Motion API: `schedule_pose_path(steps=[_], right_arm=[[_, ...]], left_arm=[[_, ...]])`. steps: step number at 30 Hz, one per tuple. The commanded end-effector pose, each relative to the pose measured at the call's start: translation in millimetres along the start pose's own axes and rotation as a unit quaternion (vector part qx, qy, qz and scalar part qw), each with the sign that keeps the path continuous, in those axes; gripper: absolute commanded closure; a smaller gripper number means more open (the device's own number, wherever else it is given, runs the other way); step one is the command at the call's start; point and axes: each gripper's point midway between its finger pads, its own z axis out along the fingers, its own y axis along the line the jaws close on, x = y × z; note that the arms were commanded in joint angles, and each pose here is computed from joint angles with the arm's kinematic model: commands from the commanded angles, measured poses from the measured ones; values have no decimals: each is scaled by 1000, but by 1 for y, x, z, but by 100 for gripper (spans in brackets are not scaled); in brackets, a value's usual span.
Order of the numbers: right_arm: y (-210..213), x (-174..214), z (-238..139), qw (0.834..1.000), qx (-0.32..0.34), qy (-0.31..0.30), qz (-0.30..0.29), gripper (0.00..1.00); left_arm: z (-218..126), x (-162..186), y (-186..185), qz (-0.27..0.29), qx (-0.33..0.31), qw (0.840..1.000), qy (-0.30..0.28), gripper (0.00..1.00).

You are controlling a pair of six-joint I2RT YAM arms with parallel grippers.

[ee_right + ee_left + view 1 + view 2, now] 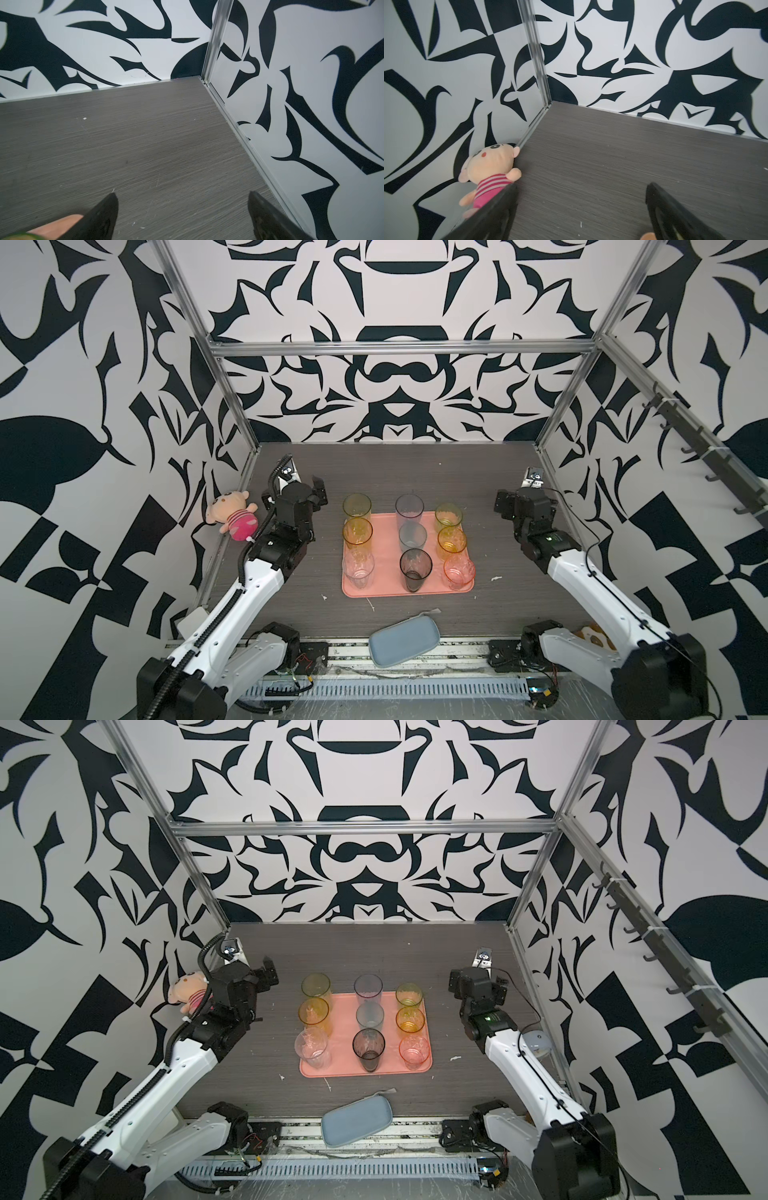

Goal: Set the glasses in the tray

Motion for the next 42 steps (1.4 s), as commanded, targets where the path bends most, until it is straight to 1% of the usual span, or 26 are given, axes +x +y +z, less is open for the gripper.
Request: schedule_pose_path(steps=[1,5,8,10,13,18,21,24,29,32,35,36,42], right_arm=[[-1,-21,8,998,2,-65,23,0],[-5,-4,27,999,18,-46,2,1],[-9,10,38,999,30,-31,-8,0],[-9,17,43,999,31,-36,-16,0],[-6,27,48,998,23,-46,-25,0],[8,45,59,999,-8,-29,-42,0],[20,55,54,997,-53,-32,-46,0],[17,66,53,997,-54,-39,-41,0],[21,76,53,995,-69,-54,-43,1],[27,83,56,994,-83,-53,-50,0],[31,91,57,992,-96,-64,-53,1],[33,93,57,991,-101,-65,-55,0],[45,101,63,988,-129,-53,-71,1]], left_arm=[[8,-15,20,0,-51,998,-44,1],[19,-1,29,12,-55,997,-50,1],[27,17,33,33,-47,997,-52,1],[34,32,37,42,-43,997,-40,1],[43,52,42,46,-37,998,-18,1],[55,74,50,36,-33,999,-2,1],[57,83,48,22,-18,1000,2,1],[59,93,48,16,-16,1000,4,1],[65,102,47,9,-9,1000,3,1],[68,104,46,3,1,1000,-4,1],[71,102,46,-7,8,1000,-19,1],[76,109,46,-9,9,1000,-12,1],[83,103,38,-4,28,999,-22,1]])
